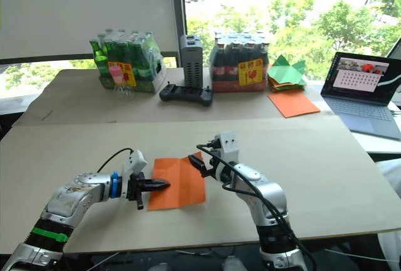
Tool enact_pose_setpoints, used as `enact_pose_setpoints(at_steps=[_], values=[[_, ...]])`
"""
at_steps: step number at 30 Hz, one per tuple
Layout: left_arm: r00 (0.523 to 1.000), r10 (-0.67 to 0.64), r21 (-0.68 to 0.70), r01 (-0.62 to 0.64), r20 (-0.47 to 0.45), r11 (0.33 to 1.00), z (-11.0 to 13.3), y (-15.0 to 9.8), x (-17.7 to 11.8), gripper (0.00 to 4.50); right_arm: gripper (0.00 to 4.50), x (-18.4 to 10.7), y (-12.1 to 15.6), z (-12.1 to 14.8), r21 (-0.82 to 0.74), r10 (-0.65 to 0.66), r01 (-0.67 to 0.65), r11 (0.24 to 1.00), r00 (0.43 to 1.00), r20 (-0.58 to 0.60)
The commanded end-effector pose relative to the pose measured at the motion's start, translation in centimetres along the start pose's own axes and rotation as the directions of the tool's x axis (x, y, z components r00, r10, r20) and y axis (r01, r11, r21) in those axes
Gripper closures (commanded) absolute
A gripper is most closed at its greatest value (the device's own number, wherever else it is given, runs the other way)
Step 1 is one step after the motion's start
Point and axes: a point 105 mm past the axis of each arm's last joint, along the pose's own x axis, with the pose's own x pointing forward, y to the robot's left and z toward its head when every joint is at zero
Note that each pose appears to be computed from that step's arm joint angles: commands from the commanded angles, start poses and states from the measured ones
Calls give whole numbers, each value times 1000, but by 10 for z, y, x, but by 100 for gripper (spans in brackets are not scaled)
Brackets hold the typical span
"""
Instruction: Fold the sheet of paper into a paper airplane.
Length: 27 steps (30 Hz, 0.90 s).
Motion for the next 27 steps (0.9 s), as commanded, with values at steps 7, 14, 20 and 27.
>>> enact_pose_setpoints(at_steps=[7, 14, 20, 27], values=[[993, 68, -84, -76, -95, 994, -28, 9, -7, 450, 4, 9, 17, 2, -4, 78, -78, 997, 997, -8], [993, 74, -87, -82, -93, 993, -28, 8, -7, 450, 4, 15, 18, 3, 1, 85, -85, 996, 996, -8], [992, 83, -91, -91, -93, 992, -29, 9, -8, 450, 151, 17, 20, 4, 8, 96, -95, 995, 995, -4], [992, 88, -90, -96, -92, 991, -28, 10, -8, 450, 394, 18, 22, 4, -14, 99, -99, 995, 995, -7]])
